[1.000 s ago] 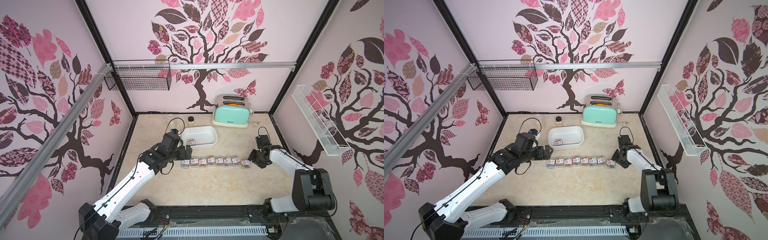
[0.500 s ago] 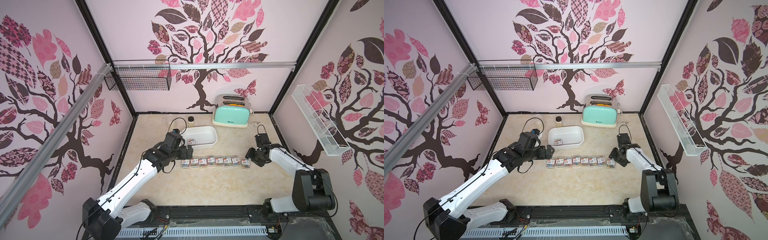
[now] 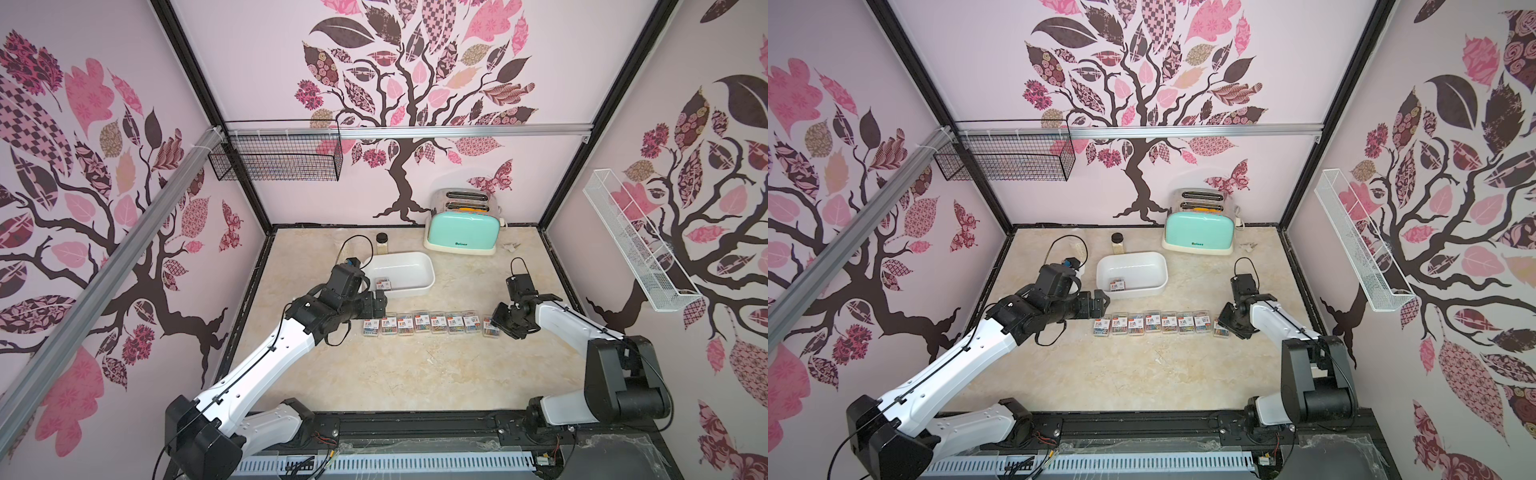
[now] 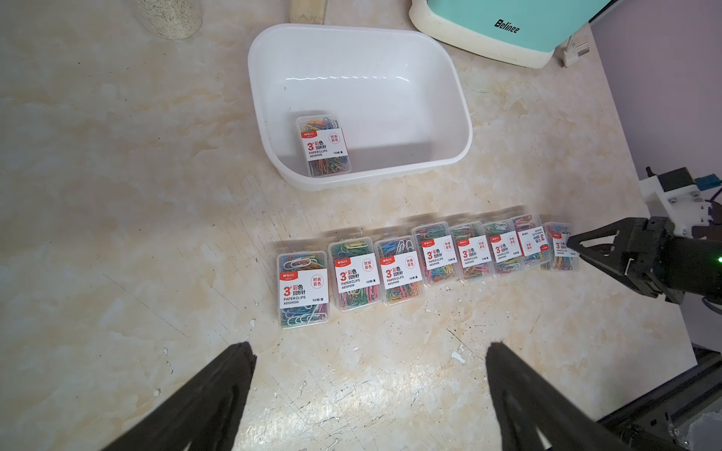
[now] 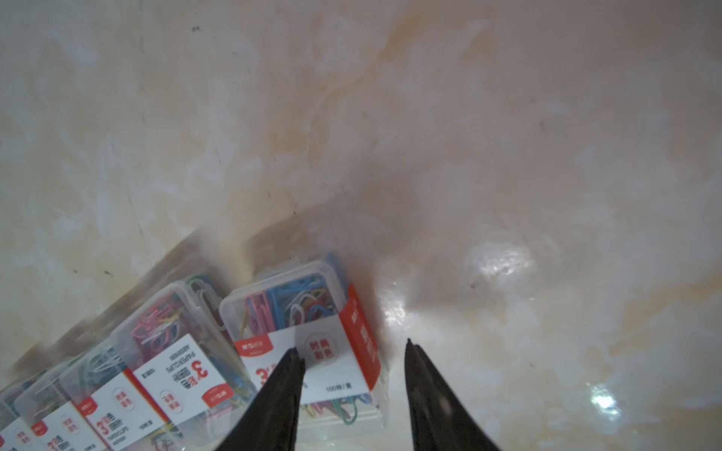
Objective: Take the paper clips out of the storage box
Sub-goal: Adjust the boxed paper clips at the center of the board.
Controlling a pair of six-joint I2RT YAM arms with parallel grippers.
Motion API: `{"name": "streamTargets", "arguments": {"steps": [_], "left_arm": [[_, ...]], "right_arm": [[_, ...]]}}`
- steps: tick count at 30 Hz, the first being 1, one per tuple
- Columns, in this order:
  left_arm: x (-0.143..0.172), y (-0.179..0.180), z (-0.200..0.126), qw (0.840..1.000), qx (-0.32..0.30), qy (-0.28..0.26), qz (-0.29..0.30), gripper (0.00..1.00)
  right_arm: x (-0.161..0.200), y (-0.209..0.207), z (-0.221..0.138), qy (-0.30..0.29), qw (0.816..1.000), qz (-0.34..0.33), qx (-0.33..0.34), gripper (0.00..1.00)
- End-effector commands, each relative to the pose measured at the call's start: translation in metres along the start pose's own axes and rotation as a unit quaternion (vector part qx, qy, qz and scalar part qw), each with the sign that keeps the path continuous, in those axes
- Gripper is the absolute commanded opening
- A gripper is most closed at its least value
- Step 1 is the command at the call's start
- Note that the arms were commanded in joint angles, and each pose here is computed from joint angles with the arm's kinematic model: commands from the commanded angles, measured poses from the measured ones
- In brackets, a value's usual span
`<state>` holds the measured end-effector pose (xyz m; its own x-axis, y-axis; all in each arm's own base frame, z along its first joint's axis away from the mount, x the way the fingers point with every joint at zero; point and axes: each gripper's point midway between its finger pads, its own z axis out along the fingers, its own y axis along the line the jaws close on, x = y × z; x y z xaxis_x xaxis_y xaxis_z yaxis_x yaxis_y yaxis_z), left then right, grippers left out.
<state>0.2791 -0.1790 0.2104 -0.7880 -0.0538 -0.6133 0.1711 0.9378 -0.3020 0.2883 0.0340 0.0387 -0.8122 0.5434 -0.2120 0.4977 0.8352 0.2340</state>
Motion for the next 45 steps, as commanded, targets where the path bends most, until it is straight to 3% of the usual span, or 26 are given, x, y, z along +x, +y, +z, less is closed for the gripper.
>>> {"name": "streamTargets", "arguments": {"steps": [1,13,28,45], "left_arm": [[-0.007,-0.006,-0.001,1.0,0.009,-0.012,-0.001,0.98],[-0.009,-0.005,0.0,1.0,0.005,-0.011,-0.001,0.98],[-0.008,-0.006,0.002,1.0,0.009,-0.01,-0.004,0.98],[-0.011,-0.006,0.005,1.0,0.004,-0.013,-0.003,0.98]], "right_arm": [[0.0,0.004,0.009,0.003,1.0,0.004,-0.005,0.41],[-0.008,0.001,0.014,-0.002,1.0,-0.028,0.015,0.4],[0.012,0.009,0.012,0.017,0.998,-0.065,-0.001,0.41],[-0.018,0.026,-0.034,-0.045,0.996,-0.078,-0.015,0.48]]}}
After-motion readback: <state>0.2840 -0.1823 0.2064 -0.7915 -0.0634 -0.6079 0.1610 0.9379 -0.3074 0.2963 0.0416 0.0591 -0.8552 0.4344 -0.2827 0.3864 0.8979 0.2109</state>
